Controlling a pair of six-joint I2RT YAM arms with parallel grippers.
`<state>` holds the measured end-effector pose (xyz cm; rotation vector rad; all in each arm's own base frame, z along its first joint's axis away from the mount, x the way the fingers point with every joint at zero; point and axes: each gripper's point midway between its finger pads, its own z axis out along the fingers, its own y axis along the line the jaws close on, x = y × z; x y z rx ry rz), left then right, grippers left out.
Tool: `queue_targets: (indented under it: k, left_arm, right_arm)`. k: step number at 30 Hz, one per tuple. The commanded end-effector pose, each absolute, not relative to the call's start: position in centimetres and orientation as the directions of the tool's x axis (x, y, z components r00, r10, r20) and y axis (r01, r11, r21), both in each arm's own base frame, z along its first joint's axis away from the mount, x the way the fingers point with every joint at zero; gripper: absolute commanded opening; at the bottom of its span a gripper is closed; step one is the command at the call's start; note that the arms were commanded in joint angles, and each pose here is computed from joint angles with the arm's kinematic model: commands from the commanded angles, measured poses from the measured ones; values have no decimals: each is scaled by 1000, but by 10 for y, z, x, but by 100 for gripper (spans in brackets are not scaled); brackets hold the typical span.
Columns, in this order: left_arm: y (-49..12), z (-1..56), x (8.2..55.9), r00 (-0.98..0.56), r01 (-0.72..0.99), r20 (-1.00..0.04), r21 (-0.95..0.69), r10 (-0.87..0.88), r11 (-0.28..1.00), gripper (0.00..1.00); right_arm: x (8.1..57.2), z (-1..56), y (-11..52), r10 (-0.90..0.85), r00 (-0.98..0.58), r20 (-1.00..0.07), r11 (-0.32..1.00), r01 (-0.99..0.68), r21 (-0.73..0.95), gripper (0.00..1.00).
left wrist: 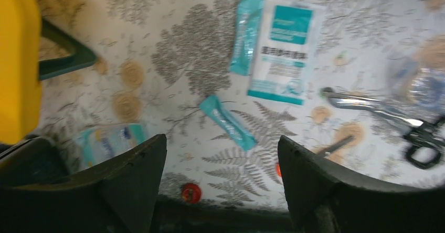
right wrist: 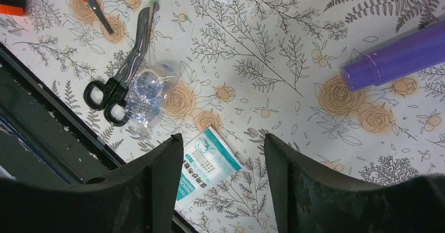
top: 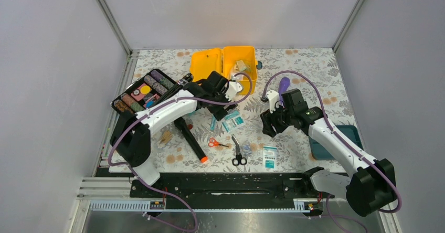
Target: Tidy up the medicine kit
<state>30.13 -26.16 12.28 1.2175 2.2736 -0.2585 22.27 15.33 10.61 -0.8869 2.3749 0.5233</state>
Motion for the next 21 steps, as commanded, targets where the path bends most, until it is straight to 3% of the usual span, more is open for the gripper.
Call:
queue_targets:
  k: [1,8,17,21]
  left_arm:
    - [-235,118,333,-414,740,-504,299,758,602,77]
    - [-204,97,350,-391,683,-399,479,830,552,59]
    - [-195,72,359,-396,688,-324,515,859,512,46]
    - [-187,60,365,-407,669,-277,559,871,490,46]
  right_arm:
    - [232,117,160,-469,-597,-651,687,-710,156,65]
    - [243,121,162,-460,-595,-659,696,-702,148,65]
    - [244,121,163,-456,-601,-657,700,-697,152,65]
    - [245,121,162,-458,-607,-649,707,-692,149,65]
